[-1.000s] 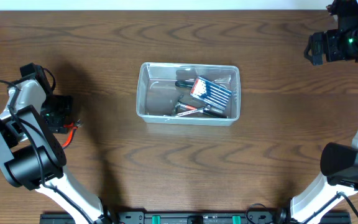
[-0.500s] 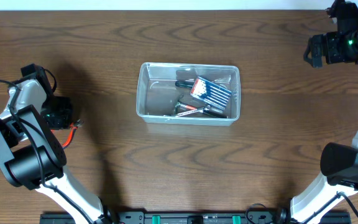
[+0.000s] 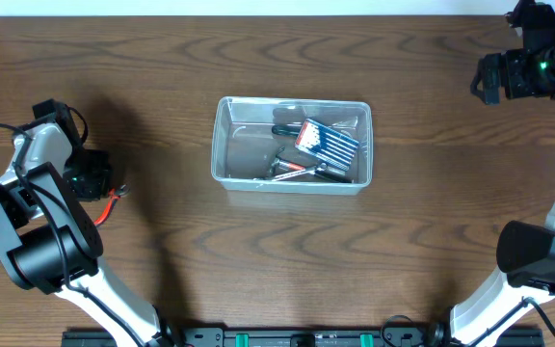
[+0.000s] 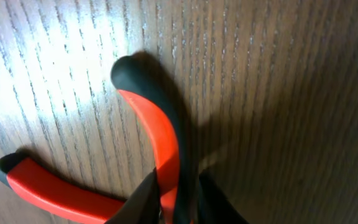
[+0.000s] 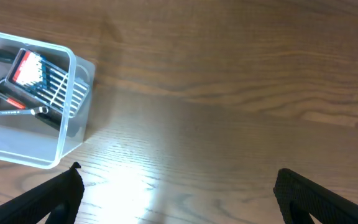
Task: Pack container
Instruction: 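Lower the left gripper and grasp the pliers handle, then carry the pliers into the container and release them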
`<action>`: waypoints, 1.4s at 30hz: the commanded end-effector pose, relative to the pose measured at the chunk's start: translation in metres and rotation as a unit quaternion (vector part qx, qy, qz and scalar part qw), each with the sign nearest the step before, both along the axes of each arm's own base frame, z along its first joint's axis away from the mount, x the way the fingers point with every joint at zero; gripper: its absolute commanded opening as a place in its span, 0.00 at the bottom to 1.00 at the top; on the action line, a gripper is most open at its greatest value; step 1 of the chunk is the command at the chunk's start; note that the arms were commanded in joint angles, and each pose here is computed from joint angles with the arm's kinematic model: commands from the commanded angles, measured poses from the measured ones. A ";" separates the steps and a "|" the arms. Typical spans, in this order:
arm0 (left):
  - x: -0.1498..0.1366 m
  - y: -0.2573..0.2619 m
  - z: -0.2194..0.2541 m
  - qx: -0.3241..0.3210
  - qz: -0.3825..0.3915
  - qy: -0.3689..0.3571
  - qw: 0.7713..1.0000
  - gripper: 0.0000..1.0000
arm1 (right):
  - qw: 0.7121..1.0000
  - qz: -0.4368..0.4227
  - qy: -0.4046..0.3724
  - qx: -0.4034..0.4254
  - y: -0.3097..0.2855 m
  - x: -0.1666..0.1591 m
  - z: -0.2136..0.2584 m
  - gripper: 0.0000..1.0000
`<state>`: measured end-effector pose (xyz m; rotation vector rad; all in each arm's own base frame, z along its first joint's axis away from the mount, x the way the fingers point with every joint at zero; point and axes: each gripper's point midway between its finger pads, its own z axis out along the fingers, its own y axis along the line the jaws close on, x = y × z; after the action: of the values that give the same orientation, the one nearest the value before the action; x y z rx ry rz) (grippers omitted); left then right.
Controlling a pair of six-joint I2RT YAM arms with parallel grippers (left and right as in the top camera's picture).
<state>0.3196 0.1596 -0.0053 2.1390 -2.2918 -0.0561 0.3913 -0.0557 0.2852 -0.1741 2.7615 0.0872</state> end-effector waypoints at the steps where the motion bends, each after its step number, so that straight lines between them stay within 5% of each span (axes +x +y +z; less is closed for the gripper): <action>1: -0.022 -0.006 -0.027 -0.012 -0.005 0.055 0.998 0.13 | 1.000 -0.004 -0.015 -0.003 0.001 -0.004 0.012 0.99; 20: -0.019 -0.005 -0.027 -0.008 -0.005 0.048 0.999 0.06 | 1.000 -0.004 -0.016 -0.004 0.001 -0.004 0.012 0.99; 27: 0.001 -0.006 -0.007 -0.021 -0.124 0.003 0.992 0.06 | 1.000 -0.004 -0.017 -0.004 0.001 -0.003 0.012 0.99; 34: 0.048 -0.028 0.083 0.009 -0.324 -0.128 0.937 0.06 | 1.000 -0.004 -0.017 -0.003 0.001 -0.003 0.012 0.99; 42: 0.075 -0.129 0.223 0.120 -0.510 -0.268 0.808 0.06 | 1.000 -0.005 -0.018 0.003 0.003 -0.003 0.012 0.99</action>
<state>0.3925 0.0672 0.1801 1.0197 -3.4693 0.2599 0.3916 -0.0556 0.2853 -0.1708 2.7603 0.0890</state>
